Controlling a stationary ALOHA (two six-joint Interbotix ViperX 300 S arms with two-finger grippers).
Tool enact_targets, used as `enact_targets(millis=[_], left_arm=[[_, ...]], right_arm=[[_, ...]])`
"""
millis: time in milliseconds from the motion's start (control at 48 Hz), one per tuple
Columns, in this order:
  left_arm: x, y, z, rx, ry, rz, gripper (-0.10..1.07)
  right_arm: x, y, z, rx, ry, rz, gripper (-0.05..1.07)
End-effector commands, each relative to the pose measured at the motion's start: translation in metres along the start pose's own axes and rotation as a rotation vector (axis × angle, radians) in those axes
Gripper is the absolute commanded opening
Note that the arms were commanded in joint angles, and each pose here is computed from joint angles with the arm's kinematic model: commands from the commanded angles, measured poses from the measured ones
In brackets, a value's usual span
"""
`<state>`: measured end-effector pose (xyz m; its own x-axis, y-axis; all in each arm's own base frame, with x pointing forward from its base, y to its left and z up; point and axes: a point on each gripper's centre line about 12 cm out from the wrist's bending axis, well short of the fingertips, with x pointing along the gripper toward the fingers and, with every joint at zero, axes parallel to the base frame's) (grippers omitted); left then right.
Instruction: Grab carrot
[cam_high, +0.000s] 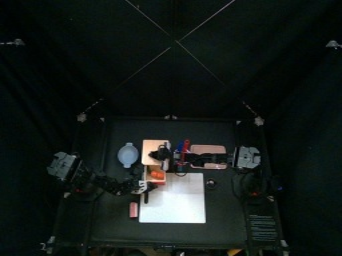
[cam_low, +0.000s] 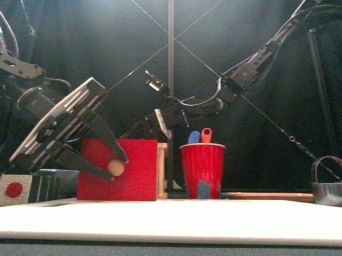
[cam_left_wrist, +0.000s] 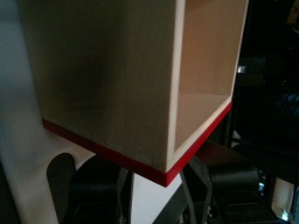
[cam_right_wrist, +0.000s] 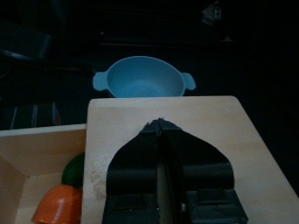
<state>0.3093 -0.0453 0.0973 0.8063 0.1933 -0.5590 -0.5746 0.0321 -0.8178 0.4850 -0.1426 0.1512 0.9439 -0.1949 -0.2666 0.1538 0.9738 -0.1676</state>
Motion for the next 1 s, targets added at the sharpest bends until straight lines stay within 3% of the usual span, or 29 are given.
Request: enact_targets(millis=[0, 354, 625, 875, 979], left_arm=[[0.000, -0.005, 0.001, 0.002, -0.002, -0.020, 0.77], [-0.005, -0.007, 0.003, 0.004, 0.008, -0.029, 0.80], [-0.018, -0.011, -0.001, -0.005, 0.070, -0.018, 0.80], [-0.047, -0.012, -0.003, 0.009, 0.172, -0.016, 0.80], [-0.066, -0.017, -0.001, 0.055, 0.227, -0.061, 0.79]], right_arm=[[-0.002, -0.008, 0.006, 0.000, -0.008, -0.017, 0.04], [-0.002, -0.009, 0.007, -0.003, -0.011, -0.017, 0.04], [-0.002, -0.010, 0.008, -0.002, -0.015, -0.020, 0.04], [-0.001, -0.010, 0.009, -0.002, -0.017, -0.020, 0.04], [-0.002, -0.011, 0.010, -0.003, -0.018, -0.021, 0.04]])
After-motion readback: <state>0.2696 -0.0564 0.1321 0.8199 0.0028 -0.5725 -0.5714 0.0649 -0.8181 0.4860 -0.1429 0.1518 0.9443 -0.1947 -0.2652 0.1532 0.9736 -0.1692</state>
